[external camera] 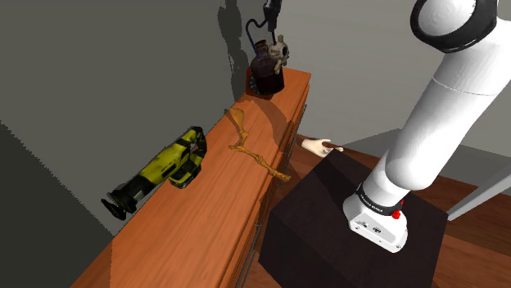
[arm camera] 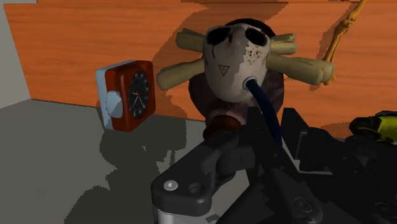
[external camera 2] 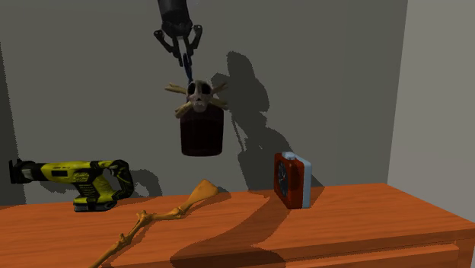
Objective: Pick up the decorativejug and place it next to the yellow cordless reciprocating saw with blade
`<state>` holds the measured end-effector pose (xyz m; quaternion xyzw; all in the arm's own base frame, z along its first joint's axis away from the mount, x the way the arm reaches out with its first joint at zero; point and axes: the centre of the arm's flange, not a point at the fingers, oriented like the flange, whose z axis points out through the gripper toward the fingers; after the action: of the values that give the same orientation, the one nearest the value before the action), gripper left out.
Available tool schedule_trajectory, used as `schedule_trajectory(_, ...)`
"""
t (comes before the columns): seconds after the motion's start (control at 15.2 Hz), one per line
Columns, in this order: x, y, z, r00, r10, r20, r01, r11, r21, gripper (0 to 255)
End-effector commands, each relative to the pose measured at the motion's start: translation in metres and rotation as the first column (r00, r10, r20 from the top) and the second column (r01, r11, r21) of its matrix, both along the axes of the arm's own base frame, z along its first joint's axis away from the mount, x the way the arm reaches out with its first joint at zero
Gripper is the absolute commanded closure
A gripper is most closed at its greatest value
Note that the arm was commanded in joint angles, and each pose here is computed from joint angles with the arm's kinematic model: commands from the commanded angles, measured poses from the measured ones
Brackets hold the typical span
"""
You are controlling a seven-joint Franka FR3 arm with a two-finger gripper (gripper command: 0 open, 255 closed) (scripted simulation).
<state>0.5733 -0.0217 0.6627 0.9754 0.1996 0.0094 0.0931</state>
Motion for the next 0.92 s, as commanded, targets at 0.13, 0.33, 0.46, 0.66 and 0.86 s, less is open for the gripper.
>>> schedule_trajectory(0.13,-0.030,0.048,0.003,1.000,-0.001,0.005,0.001,1.000,-0.001,255)
schedule_trajectory(0.33,-0.048,0.083,0.003,1.000,-0.001,0.005,0.001,1.000,-0.001,255)
schedule_trajectory(0.46,-0.060,0.107,0.003,1.000,-0.001,0.005,0.001,1.000,-0.001,255)
schedule_trajectory(0.66,-0.078,0.142,0.003,1.000,-0.001,0.005,0.001,1.000,-0.001,255)
schedule_trajectory(0.86,-0.097,0.177,0.003,1.000,-0.001,0.005,0.001,1.000,-0.001,255)
